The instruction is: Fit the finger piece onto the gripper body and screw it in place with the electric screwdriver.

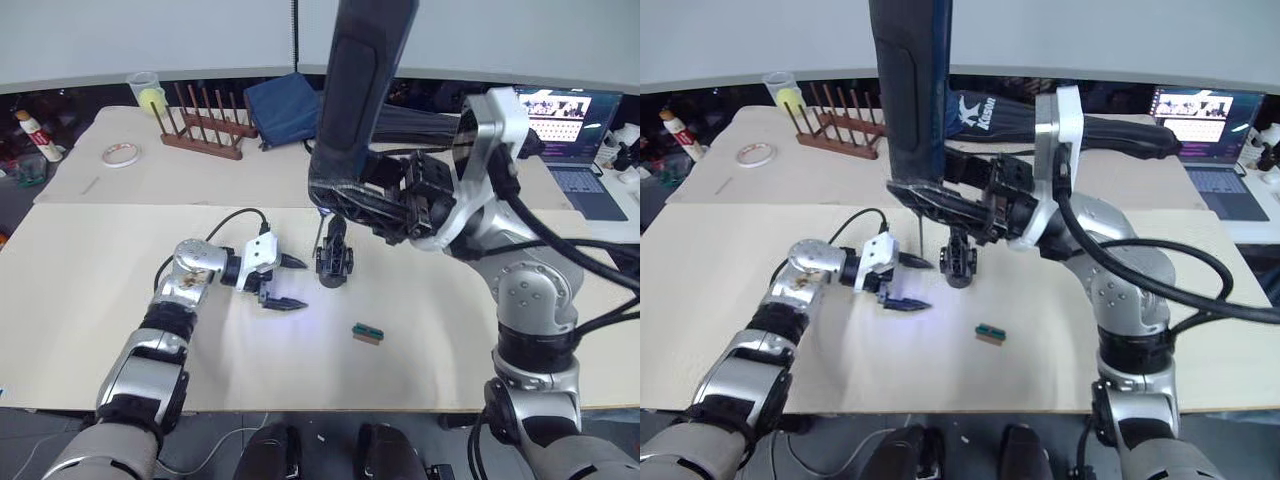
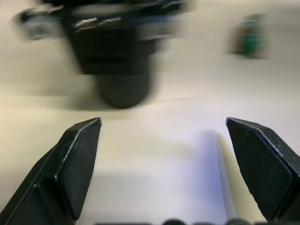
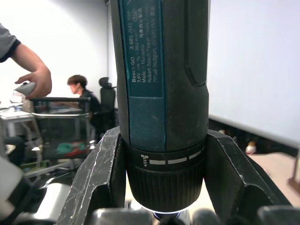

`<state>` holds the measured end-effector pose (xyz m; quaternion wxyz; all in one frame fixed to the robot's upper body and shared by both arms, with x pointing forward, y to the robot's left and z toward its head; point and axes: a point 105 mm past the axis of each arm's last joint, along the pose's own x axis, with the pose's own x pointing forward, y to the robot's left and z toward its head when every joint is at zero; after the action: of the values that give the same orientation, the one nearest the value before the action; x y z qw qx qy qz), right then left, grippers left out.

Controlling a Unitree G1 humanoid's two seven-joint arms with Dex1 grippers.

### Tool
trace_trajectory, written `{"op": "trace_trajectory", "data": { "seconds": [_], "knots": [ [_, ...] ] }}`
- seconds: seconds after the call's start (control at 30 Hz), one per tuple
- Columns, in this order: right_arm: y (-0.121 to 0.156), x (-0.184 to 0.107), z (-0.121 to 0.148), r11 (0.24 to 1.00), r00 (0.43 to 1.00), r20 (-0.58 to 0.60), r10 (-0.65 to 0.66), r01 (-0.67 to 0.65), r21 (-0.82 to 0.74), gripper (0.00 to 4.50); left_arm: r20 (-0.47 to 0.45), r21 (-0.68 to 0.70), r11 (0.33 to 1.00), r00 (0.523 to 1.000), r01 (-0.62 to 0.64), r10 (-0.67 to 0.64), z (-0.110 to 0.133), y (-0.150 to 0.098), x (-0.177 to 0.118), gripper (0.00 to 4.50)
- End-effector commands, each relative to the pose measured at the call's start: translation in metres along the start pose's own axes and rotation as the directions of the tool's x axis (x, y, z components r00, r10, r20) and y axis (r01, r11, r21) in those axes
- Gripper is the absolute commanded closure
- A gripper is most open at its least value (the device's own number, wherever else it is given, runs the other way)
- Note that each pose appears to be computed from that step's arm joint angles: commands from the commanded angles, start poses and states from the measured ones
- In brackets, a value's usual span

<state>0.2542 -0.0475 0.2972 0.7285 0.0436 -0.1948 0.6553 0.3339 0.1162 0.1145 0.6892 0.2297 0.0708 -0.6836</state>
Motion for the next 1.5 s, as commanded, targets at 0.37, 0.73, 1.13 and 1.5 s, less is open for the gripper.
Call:
{"op": "trace_trajectory", "data": {
  "seconds": [0.37,0.73,1.13,1.5],
  "knots": [
    [0.031,-0.054,-0.039,0.979,0.979,-0.084,-0.187,0.178,-0.099,2.57,0.099,0.11,0.984,0.983,0.141,-0.152,0.038,-0.059,0.025,0.0],
    [0.028,-0.067,-0.055,0.946,0.946,-0.084,-0.314,0.305,-0.105,2.57,0.129,0.078,0.988,0.981,0.133,-0.142,0.055,-0.049,0.035,0.0],
    [0.026,-0.075,-0.064,0.933,0.93,-0.102,-0.354,0.343,-0.108,2.57,0.091,0.045,0.992,0.988,0.119,-0.123,0.041,-0.043,0.037,0.0],
    [0.024,-0.078,-0.069,0.928,0.923,-0.113,-0.367,0.356,-0.109,2.57,0.083,0.06,0.993,0.991,0.105,-0.11,0.033,-0.04,0.036,0.0]
  ]
}}
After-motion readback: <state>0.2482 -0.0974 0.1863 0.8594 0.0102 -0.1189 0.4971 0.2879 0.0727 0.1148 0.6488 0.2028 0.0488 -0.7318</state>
